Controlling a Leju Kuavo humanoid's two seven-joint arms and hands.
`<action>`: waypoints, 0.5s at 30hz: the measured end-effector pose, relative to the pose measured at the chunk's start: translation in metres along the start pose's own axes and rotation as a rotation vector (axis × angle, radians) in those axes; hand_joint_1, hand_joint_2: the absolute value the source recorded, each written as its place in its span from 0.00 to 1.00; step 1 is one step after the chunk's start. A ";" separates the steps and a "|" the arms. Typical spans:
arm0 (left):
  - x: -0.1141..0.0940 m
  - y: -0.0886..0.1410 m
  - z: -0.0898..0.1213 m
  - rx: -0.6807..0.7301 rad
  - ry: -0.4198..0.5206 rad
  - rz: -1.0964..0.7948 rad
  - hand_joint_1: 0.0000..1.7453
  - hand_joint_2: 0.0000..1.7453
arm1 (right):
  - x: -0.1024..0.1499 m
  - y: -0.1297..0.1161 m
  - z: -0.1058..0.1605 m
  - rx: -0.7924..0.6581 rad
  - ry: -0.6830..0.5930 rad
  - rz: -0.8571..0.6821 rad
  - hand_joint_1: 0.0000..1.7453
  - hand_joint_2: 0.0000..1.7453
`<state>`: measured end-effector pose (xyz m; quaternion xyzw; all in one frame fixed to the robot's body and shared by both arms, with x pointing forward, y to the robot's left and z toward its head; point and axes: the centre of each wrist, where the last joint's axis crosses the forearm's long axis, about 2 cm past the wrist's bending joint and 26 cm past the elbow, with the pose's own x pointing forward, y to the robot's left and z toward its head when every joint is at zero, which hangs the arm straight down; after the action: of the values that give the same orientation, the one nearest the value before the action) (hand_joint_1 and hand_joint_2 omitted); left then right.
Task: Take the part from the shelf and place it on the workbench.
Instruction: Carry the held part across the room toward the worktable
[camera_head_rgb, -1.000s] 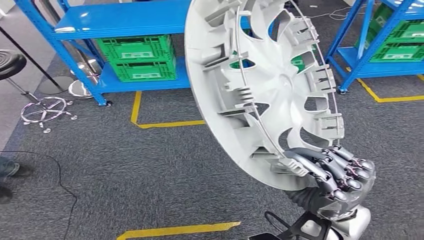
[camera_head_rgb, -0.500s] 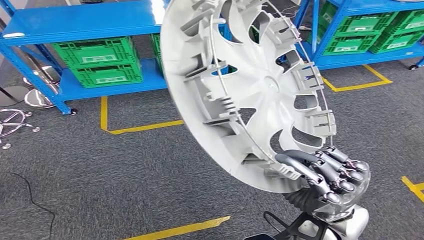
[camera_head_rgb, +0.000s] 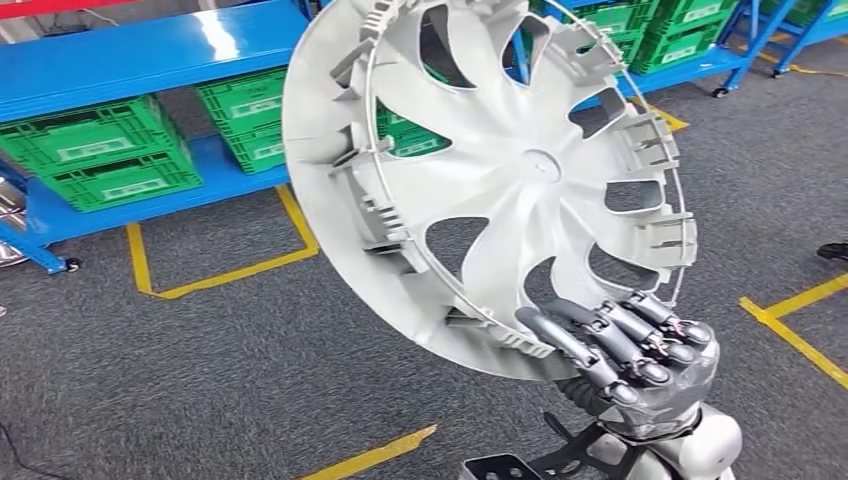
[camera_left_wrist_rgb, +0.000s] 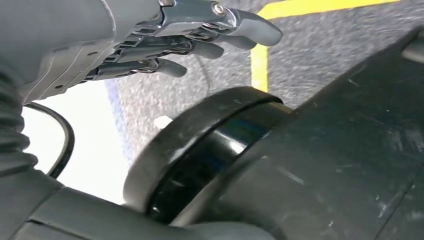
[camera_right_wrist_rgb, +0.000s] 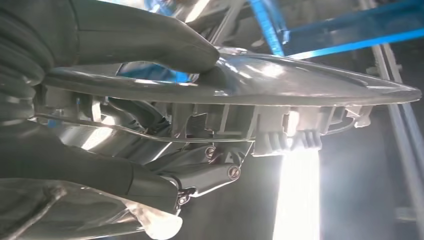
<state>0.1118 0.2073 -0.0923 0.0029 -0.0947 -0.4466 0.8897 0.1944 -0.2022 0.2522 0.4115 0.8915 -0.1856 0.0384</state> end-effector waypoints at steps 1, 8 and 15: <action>0.001 0.001 0.000 0.002 -0.003 0.000 0.00 1.00 | -0.001 -0.001 0.001 0.013 -0.012 0.017 1.00 1.00; -0.003 -0.002 0.000 -0.004 0.003 -0.006 0.00 1.00 | -0.011 -0.005 0.006 0.092 -0.043 0.118 1.00 1.00; -0.001 -0.006 0.000 0.002 -0.001 0.012 0.00 1.00 | -0.033 -0.014 0.023 0.233 -0.007 0.294 1.00 1.00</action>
<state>0.1066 0.2040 -0.0930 0.0028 -0.0956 -0.4413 0.8922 0.2035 -0.2426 0.2428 0.5382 0.7943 -0.2811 0.0202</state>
